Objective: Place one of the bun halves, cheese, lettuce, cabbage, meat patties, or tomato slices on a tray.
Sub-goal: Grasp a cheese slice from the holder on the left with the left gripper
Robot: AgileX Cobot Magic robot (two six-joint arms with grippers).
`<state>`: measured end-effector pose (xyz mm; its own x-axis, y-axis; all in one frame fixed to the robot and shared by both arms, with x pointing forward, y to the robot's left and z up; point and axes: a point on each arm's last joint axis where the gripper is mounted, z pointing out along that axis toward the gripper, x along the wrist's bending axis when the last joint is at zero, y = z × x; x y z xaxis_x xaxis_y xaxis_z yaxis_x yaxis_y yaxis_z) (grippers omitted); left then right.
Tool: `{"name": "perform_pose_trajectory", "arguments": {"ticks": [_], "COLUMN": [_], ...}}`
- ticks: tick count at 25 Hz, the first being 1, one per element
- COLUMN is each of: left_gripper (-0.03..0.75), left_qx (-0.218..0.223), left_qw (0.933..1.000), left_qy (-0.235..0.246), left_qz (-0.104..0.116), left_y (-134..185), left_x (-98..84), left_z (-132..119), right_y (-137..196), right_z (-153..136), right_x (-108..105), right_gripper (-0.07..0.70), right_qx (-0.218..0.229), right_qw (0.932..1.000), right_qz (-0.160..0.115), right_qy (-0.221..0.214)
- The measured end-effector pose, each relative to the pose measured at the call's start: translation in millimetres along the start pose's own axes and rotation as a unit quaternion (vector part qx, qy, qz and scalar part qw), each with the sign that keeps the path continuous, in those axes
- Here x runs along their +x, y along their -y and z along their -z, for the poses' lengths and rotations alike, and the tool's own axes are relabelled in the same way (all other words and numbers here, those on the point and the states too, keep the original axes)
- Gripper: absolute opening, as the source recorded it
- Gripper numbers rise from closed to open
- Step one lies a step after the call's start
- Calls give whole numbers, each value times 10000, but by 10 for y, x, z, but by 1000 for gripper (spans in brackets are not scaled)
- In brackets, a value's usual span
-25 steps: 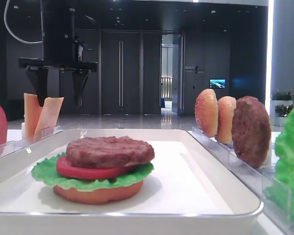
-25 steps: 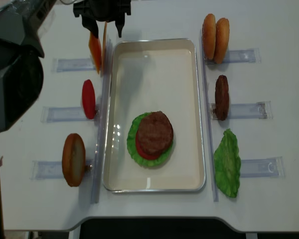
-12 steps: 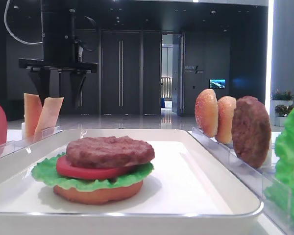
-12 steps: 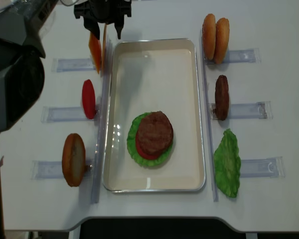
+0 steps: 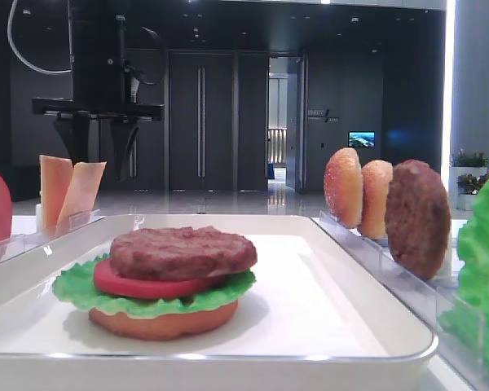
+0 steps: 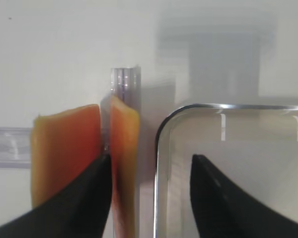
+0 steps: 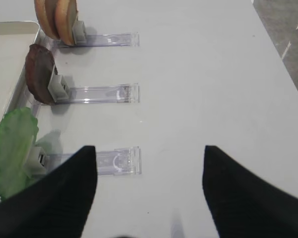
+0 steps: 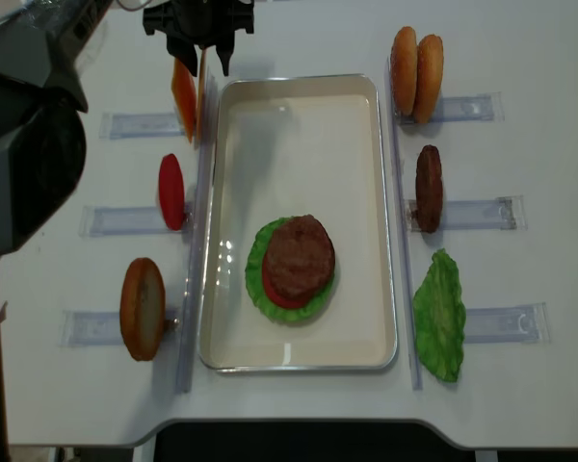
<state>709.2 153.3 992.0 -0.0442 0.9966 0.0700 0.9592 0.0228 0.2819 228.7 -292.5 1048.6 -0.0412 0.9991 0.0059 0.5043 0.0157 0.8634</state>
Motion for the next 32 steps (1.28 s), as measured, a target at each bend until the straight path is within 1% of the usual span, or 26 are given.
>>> {"name": "perform_pose_trajectory", "arguments": {"ticks": [6,13,16,18,26,32], "left_gripper": [377,377,377,377,377,377], "left_qx": [104,100,97,95,167,173], "left_qw": [9996,9996,9997,9997,9996,9995], "left_qy": [217,205,207,208,184,187], "left_qz": [131,137,-43,-107,-152,-164], "left_y": [3,-1,-1,-1,8,9], "left_x": [5,15,15,15,5,3], "left_z": [-9,-11,-11,-11,-87,-92], "right_y": [0,0,0,0,0,0], "right_z": [0,0,0,0,0,0], "right_x": [0,0,0,0,0,0], "right_gripper": [440,440,440,440,440,440], "right_qx": [0,0,0,0,0,0], "right_qw": [10000,10000,10000,10000,10000,10000], "right_qz": [0,0,0,0,0,0], "right_qy": [0,0,0,0,0,0]}}
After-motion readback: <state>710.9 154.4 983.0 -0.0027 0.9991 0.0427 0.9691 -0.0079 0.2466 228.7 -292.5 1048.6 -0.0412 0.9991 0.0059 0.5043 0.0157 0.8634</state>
